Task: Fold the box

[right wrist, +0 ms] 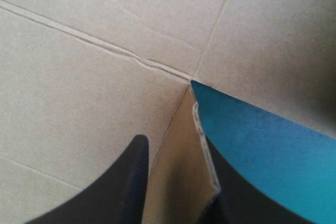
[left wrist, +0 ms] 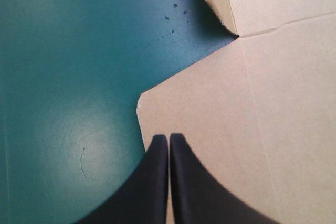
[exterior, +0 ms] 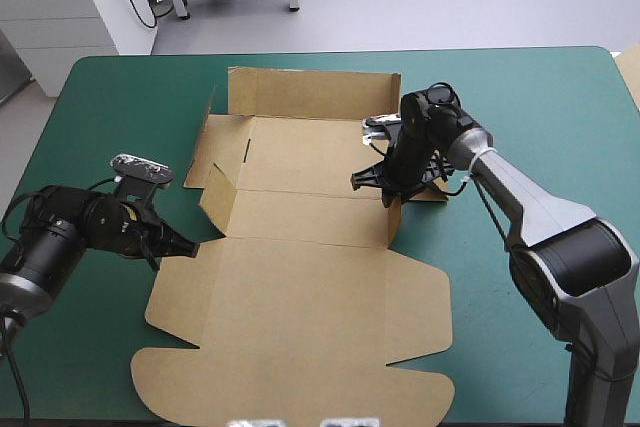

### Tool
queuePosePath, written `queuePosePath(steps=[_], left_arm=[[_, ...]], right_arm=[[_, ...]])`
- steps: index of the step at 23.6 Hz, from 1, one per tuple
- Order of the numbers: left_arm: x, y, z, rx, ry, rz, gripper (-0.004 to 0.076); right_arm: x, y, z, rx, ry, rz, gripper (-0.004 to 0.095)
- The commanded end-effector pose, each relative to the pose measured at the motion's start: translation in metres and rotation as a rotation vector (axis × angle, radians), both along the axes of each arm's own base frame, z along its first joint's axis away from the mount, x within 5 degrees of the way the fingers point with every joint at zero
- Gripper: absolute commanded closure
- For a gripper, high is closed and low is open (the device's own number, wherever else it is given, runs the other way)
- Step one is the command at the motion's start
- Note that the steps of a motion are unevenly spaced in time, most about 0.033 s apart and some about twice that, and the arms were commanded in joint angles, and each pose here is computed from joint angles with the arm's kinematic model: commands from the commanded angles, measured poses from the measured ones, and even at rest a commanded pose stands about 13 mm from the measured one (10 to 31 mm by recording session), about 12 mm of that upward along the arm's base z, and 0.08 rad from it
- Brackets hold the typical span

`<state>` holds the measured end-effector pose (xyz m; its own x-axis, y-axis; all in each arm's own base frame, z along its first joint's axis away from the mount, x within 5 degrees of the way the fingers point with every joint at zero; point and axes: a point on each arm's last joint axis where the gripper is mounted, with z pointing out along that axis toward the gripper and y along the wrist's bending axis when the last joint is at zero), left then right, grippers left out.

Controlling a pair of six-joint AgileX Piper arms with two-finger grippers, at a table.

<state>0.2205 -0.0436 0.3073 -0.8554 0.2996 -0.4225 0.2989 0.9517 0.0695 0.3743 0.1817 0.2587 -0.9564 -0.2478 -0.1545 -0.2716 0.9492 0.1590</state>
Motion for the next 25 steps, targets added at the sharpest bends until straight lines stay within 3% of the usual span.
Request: queuePosePath(steps=[1, 6, 10, 13, 19, 23, 25], left_arm=[[0.001, -0.001, 0.017, -0.02, -0.087, 0.0, 0.0731], [0.002, 0.0, 0.017, -0.014, -0.099, -0.002, 0.0731], [0.005, -0.003, 0.02, -0.045, -0.14, 0.0, 0.0731], [0.006, -0.006, 0.021, -0.089, -0.154, 0.006, 0.0731], [0.008, -0.008, 0.023, -0.127, -0.18, 0.012, 0.0731], [0.008, -0.008, 0.023, -0.128, -0.188, 0.012, 0.0731], [0.008, -0.008, 0.023, -0.13, -0.186, 0.016, 0.0731]], right_arm=[[-0.007, -0.003, 0.031, 0.034, -0.06, -0.007, 0.0911], [-0.006, -0.005, 0.03, 0.005, -0.082, 0.058, 0.0912], [0.001, -0.017, 0.031, -0.176, -0.18, 0.253, 0.0912], [0.007, -0.018, 0.038, -0.241, -0.278, 0.454, 0.0914], [0.014, -0.001, 0.063, -0.162, -0.499, 0.792, 0.0914], [0.014, 0.014, 0.08, -0.039, -0.629, 0.89, 0.0914], [0.012, 0.022, 0.085, -0.023, -0.679, 0.936, 0.0914]])
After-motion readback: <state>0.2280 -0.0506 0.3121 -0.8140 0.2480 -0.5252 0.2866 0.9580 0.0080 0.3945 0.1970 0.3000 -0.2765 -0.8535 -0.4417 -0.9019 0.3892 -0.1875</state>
